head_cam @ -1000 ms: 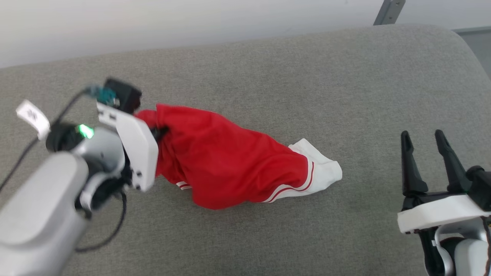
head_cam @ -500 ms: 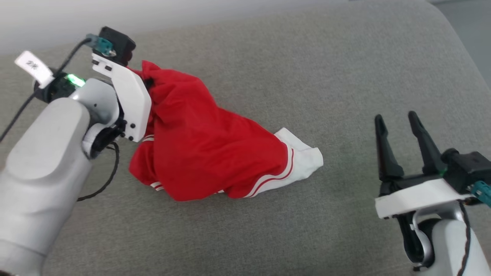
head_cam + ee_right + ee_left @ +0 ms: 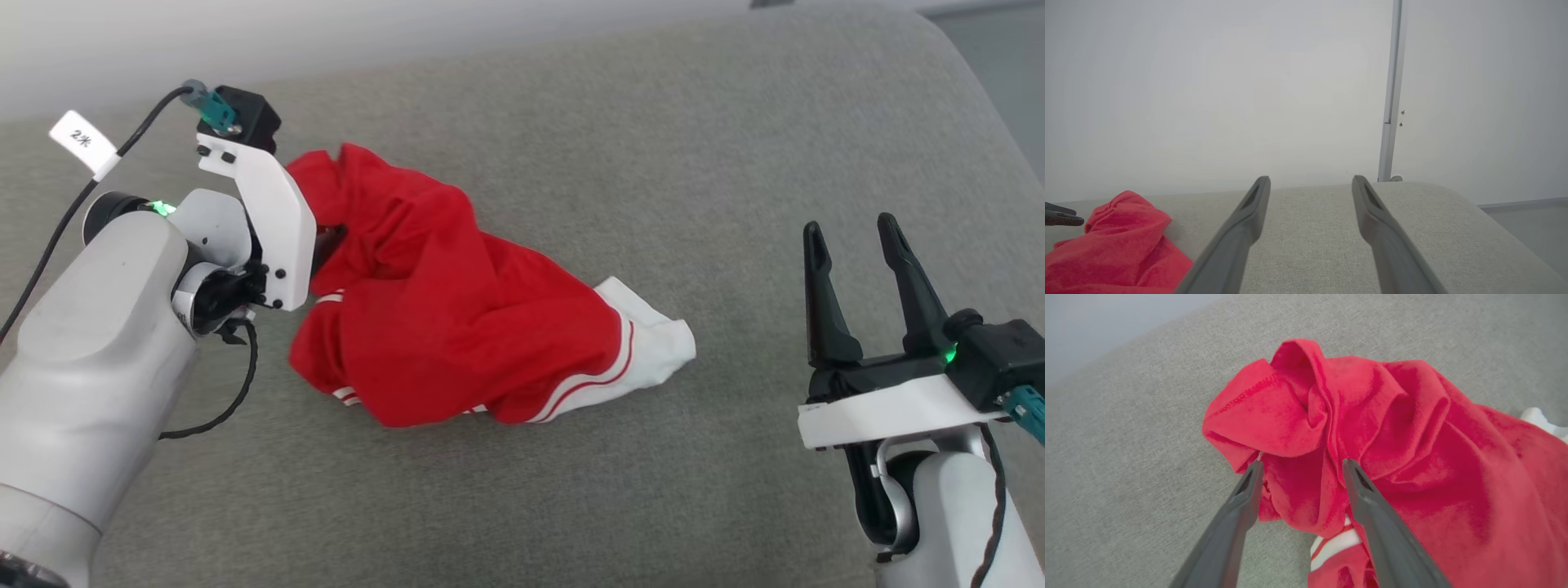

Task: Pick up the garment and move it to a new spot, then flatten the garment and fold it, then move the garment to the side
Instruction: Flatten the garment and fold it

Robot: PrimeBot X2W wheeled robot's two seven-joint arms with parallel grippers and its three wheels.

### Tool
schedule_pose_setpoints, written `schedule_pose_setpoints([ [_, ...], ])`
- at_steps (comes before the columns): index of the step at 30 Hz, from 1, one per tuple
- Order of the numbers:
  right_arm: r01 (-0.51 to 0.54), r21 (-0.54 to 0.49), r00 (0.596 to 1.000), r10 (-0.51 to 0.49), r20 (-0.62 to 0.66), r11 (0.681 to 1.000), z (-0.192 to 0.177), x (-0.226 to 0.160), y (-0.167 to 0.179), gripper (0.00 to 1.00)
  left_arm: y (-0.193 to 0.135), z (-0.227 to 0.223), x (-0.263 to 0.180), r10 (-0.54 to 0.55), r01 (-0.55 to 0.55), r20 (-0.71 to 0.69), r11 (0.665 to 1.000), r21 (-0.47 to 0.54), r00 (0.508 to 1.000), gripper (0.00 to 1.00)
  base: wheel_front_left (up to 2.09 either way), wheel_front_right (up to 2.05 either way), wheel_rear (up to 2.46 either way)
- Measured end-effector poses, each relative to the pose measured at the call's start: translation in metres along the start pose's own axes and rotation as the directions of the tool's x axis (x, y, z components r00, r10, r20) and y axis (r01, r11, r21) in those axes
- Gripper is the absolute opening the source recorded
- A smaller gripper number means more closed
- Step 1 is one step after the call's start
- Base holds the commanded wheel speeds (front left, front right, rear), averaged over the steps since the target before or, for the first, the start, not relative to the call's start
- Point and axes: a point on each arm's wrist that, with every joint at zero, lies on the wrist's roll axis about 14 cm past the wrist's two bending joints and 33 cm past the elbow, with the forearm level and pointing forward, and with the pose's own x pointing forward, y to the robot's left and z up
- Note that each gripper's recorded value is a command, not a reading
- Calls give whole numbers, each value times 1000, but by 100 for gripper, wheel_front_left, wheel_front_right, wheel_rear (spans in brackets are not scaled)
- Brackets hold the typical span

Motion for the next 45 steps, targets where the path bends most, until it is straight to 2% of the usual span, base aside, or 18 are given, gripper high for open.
schedule_pose_setpoints([
  [6,-16,-3,999,16,47,1000,15,-2,6,100,5,-1,-35,11,-11,-25,1000,-7,1000,100,0,0,0],
  [11,-36,3,997,36,64,999,24,-2,14,100,0,-36,-59,13,-17,-136,999,-28,991,100,0,0,0],
  [14,-54,7,996,53,73,999,28,0,20,100,-10,-50,-67,-9,1,-156,999,-53,988,100,0,0,0],
  [21,-63,6,996,62,62,998,26,5,23,100,-25,-71,-49,-60,46,-192,996,-77,979,100,0,0,0],
  [28,-22,6,999,22,32,1000,16,5,8,100,-14,-88,-18,-55,23,-232,990,-139,971,100,0,0,0],
  [29,-15,6,1000,15,28,1000,14,5,5,100,-14,-91,-14,-62,23,-241,987,-160,968,92,0,0,0],
  [30,-10,7,1000,10,26,1000,13,4,4,100,-16,-94,-10,-79,33,-250,983,-181,965,0,0,0,0],
  [38,-7,13,1000,7,22,1000,10,5,3,100,-2,-103,-19,-72,11,-259,974,-228,963,0,0,0,0],
  [42,-22,18,1000,22,22,1000,10,5,9,100,28,-96,-45,10,-61,-215,971,-231,977,0,0,0,0],
  [45,-36,27,999,36,20,999,11,4,15,100,49,-97,-70,78,-127,-192,957,-261,978,0,0,0,0],
])
